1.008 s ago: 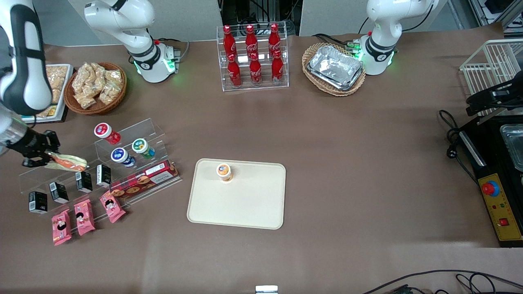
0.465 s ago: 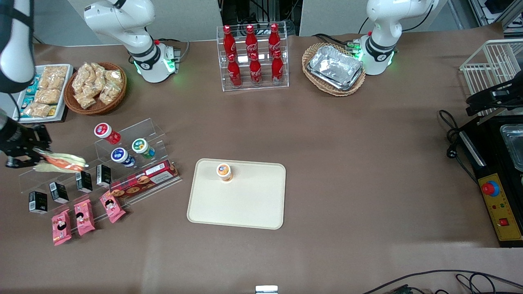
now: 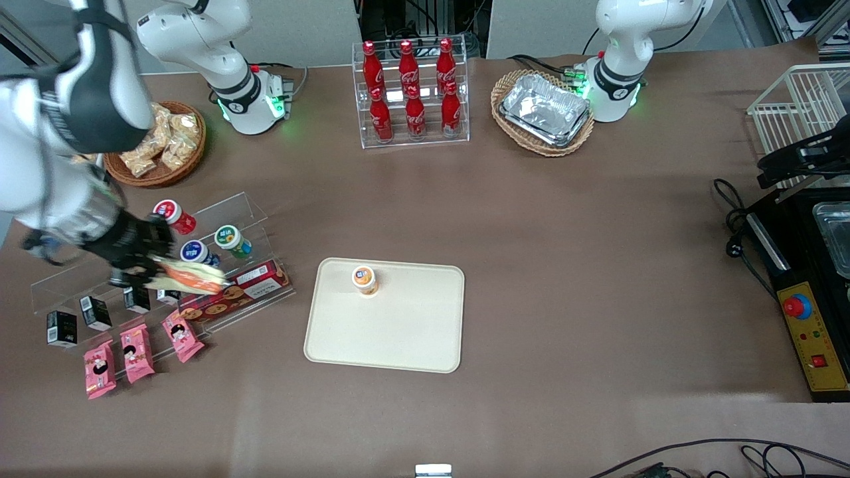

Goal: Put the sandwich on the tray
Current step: 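Lift the sandwich and carry it with the right gripper to the cream tray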

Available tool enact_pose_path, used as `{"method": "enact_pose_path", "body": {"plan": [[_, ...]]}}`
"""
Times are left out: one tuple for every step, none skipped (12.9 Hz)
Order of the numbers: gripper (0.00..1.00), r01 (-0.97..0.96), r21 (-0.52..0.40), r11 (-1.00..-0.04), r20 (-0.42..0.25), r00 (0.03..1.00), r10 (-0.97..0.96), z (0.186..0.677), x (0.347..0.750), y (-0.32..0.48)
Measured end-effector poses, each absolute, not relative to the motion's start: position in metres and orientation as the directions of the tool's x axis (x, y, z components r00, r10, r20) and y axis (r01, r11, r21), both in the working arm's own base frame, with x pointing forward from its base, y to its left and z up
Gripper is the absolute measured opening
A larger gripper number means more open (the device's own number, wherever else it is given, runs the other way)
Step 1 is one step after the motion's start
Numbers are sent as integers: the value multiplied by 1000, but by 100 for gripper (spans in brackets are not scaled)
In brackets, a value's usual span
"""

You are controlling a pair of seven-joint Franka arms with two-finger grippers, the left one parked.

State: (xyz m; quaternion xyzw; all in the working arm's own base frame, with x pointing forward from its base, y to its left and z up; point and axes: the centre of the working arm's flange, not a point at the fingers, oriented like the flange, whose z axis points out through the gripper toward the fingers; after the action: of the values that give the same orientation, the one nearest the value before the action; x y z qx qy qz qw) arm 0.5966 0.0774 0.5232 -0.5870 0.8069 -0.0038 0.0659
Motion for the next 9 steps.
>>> {"method": "enact_pose_path", "body": {"plan": [[18,-943,-75,325,-97,-318,-943,516,602,105],[18,-939,-61,340,-102,-333,-938,506,607,132],[18,-934,-49,354,-114,-347,-931,496,613,156],[18,-926,-45,375,-123,-367,-922,485,619,179],[18,-917,-50,396,-124,-388,-913,473,626,200],[18,-907,-60,416,-122,-407,-905,462,631,219],[18,-900,-73,430,-123,-420,-899,450,635,239],[18,-893,-91,440,-128,-428,-895,437,638,259],[18,-885,-108,452,-135,-437,-889,424,639,276]]}}
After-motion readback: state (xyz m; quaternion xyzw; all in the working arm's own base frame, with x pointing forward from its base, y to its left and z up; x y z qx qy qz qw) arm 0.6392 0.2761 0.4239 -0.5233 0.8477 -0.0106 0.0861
